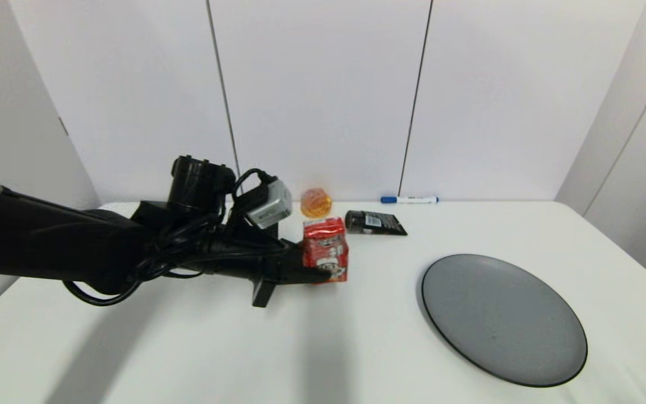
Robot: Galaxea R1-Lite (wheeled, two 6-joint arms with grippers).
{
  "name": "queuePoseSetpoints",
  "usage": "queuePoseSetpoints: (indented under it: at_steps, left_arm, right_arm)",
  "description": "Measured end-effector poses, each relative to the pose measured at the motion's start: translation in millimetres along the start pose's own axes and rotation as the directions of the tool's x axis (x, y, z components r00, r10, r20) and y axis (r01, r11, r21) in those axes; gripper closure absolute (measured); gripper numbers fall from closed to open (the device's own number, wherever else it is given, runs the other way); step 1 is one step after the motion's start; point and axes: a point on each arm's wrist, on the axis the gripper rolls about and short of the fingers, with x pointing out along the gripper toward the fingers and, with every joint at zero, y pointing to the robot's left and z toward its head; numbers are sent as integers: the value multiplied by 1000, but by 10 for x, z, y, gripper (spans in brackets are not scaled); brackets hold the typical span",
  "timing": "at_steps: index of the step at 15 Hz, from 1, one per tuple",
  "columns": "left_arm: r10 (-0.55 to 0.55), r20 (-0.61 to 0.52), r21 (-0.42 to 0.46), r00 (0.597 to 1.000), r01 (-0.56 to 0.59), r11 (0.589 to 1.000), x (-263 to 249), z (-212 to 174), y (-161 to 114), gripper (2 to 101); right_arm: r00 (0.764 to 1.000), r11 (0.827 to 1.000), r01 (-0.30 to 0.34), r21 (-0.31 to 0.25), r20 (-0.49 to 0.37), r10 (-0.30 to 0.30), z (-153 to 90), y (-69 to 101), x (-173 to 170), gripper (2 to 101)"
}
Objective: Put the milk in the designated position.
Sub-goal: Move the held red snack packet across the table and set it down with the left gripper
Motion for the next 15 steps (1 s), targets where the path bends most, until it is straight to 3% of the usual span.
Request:
queuePoseSetpoints:
  at_steps: [6,15]
  left_arm:
    - [-41,-5,8,999,41,999,739,75,29,797]
    - [-2,10,-28,1000,2,1000,1348,-364,100,797]
  right_arm:
    - [1000,1000,0,0,0,0,0,0,0,43]
    - [1000,1000,0,0,0,0,0,0,0,43]
